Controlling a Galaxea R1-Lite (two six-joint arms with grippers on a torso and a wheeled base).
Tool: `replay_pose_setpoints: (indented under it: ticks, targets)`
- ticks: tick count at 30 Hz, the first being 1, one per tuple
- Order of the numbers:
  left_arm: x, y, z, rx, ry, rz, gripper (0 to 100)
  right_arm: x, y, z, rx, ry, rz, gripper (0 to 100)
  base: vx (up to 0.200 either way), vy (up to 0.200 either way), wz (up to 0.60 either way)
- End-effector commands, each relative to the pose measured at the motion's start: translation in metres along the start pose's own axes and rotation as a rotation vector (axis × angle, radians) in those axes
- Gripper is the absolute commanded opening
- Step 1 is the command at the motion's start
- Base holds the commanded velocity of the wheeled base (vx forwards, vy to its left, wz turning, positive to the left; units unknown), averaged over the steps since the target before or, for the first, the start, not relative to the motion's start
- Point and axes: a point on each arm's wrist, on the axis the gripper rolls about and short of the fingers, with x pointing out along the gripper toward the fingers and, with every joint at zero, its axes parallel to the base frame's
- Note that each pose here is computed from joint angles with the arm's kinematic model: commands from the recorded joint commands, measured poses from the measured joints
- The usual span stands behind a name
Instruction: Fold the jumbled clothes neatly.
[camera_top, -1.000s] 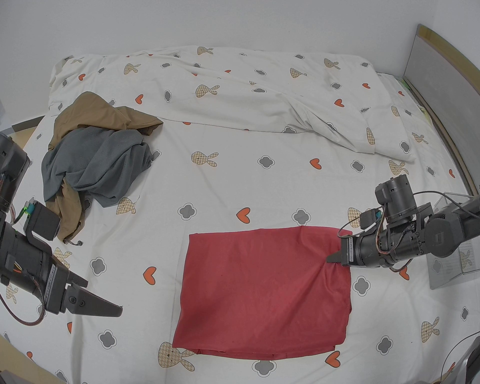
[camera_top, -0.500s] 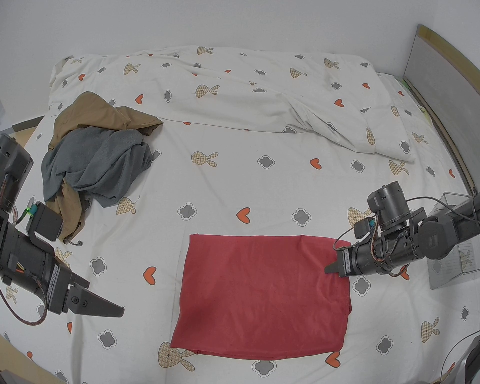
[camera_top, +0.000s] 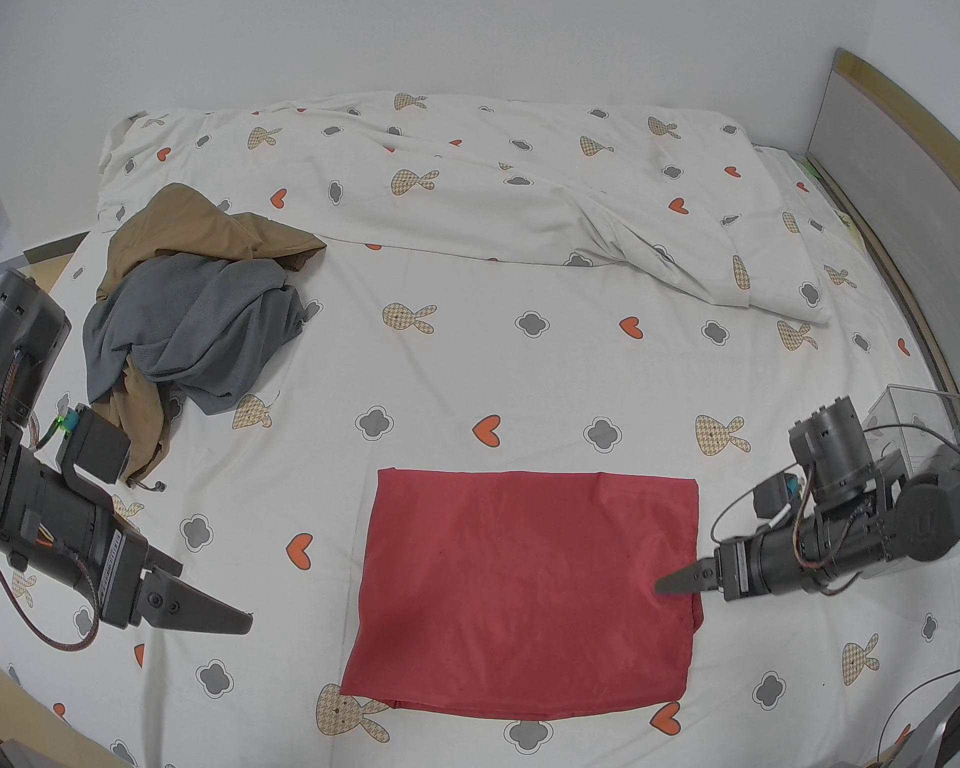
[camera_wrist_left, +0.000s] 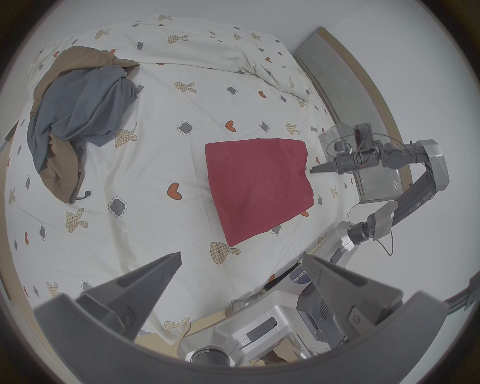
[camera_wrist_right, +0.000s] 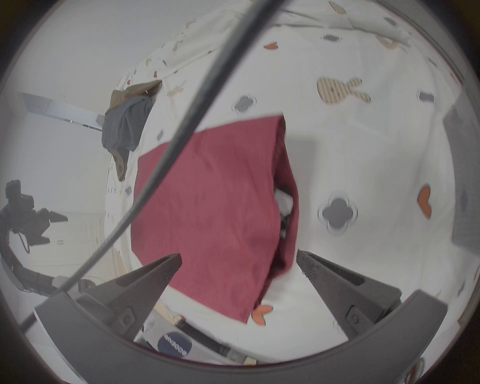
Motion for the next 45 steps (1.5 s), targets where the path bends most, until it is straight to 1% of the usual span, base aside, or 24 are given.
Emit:
replay_pose_setpoints:
  ticks: [1, 4, 6, 10, 12, 14, 16, 18, 25, 26, 34, 40, 43, 45]
  targets:
    - [0.001, 0.0, 0.0, 0.001, 0.003, -0.001, 100, -0.008, -0.009, -0.039, 0.028, 0.09, 0.023, 100, 0.0, 0.0, 0.0]
    - [0.002, 0.0, 0.0, -0.001, 0.007, -0.001, 100, 0.003, -0.013, -0.049, 0.042, 0.168, 0.034, 100, 0.0, 0.0, 0.0]
    - [0.002, 0.0, 0.0, 0.001, 0.008, -0.002, 100, 0.008, -0.012, -0.051, 0.038, 0.192, 0.046, 100, 0.0, 0.0, 0.0]
    - [0.003, 0.0, 0.0, 0.0, 0.009, -0.002, 100, 0.015, -0.007, -0.048, 0.018, 0.167, 0.073, 100, 0.0, 0.0, 0.0]
    - [0.002, 0.0, 0.0, 0.001, 0.008, -0.002, 100, 0.027, -0.003, -0.049, 0.029, 0.185, 0.088, 100, 0.0, 0.0, 0.0]
    - [0.003, 0.0, 0.0, 0.0, 0.009, -0.002, 100, 0.032, -0.001, -0.05, 0.031, 0.2, 0.088, 100, 0.0, 0.0, 0.0]
    - [0.003, 0.0, 0.0, 0.0, 0.009, -0.002, 100, 0.042, 0.0, -0.054, 0.027, 0.236, 0.082, 100, 0.0, 0.0, 0.0]
    - [0.003, 0.0, 0.0, 0.0, 0.009, -0.002, 100, 0.044, 0.001, -0.055, 0.025, 0.243, 0.081, 100, 0.0, 0.0, 0.0]
    - [0.004, 0.001, 0.0, -0.001, 0.012, -0.002, 100, 0.041, 0.003, -0.05, 0.02, 0.216, 0.091, 100, 0.0, 0.0, 0.0]
    - [0.003, 0.001, 0.0, -0.002, 0.012, -0.001, 100, 0.041, 0.003, -0.048, 0.023, 0.211, 0.093, 0, 0.0, 0.0, 0.0]
    - [0.004, 0.001, 0.0, -0.003, 0.013, -0.001, 100, 0.039, 0.0, -0.043, 0.036, 0.191, 0.085, 0, 0.0, 0.0, 0.0]
    - [0.004, 0.001, 0.0, -0.005, 0.015, -0.001, 100, 0.006, -0.009, -0.031, 0.075, 0.068, 0.081, 0, 0.0, 0.0, 0.0]
    - [0.005, 0.001, 0.0, -0.003, 0.013, -0.001, 100, -0.005, -0.013, -0.028, 0.094, 0.051, 0.064, 0, 0.0, 0.0, 0.0]
    - [0.006, 0.001, 0.001, -0.002, 0.017, -0.002, 100, -0.011, -0.014, -0.026, 0.106, 0.066, 0.048, 0, 0.0, 0.0, 0.0]
